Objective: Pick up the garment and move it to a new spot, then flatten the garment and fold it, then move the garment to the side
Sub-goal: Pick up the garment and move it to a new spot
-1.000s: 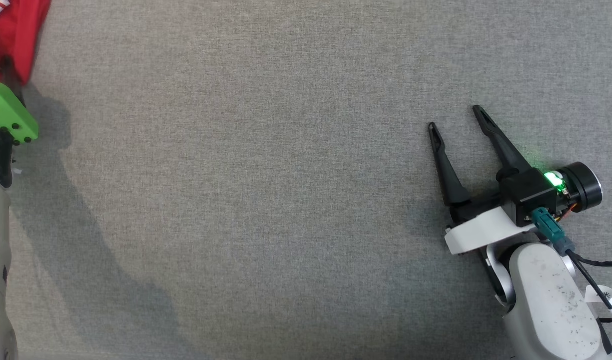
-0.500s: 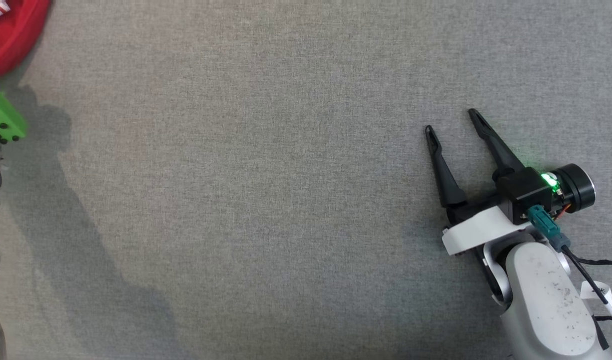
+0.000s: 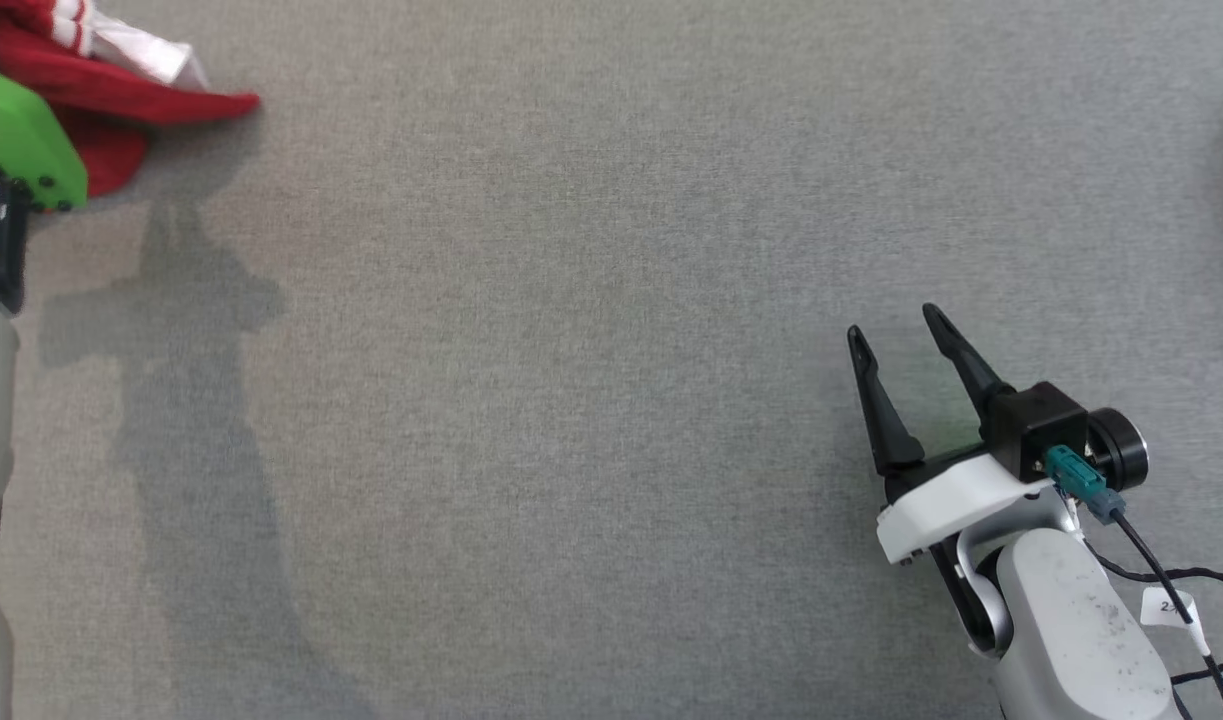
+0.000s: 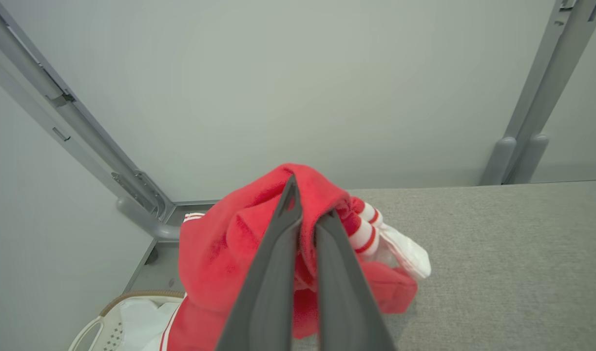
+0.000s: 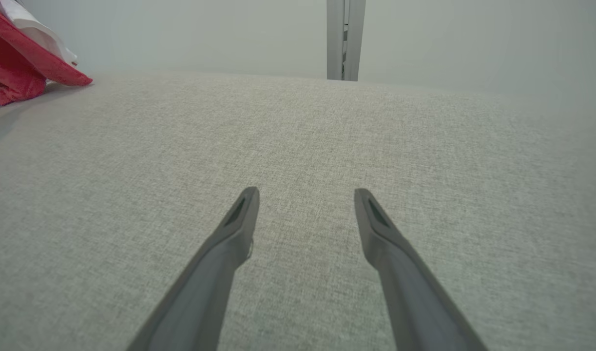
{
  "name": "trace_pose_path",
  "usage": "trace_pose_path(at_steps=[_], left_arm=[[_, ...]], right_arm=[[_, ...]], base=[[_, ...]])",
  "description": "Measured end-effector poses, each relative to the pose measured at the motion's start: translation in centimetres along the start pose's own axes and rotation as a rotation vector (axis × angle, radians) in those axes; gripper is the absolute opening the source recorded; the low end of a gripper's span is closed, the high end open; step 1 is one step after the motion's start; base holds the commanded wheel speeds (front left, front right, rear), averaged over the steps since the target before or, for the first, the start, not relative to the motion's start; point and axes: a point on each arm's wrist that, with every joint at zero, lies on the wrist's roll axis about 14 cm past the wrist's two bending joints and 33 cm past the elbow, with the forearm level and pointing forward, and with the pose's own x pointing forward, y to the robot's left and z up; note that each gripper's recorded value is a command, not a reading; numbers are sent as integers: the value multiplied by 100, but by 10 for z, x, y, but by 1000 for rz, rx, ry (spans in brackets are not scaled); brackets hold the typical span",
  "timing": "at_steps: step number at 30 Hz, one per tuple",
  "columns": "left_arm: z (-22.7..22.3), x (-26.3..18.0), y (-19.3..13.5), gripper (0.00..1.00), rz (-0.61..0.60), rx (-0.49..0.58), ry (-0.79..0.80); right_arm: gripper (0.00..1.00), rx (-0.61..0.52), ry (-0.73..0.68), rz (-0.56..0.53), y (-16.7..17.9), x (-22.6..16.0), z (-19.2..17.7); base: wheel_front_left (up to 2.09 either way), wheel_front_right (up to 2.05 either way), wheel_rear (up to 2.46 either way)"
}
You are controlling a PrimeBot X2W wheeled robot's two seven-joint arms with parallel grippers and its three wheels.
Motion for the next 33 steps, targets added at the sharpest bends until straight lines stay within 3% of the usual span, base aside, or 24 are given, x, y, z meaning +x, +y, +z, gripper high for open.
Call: trace_pose_path(at_steps=[6, 11, 18, 24, 28, 33], left_arm=[[71, -10, -68, 0, -179, 17, -146], [125, -30, -157, 0, -389, 11, -268], [187, -79, -278, 0, -673, -97, -423], [214, -114, -340, 0, -823, -189, -496], [198, -115, -353, 0, -843, -245, -469], [99, -97, -348, 0, -767, -277, -267]], right_arm=[[100, 21, -43, -66, -15, -25, 24], [100, 31, -95, -160, -41, -54, 46], [100, 36, -154, -277, -72, -91, 67], [100, 29, -177, -351, -92, -113, 76], [100, 29, -174, -374, -99, -118, 74], [100, 34, -160, -384, -103, -115, 69]], base=[[0, 0, 0], [0, 0, 0], [0, 0, 0], [0, 0, 0], [0, 0, 0], [0, 0, 0]])
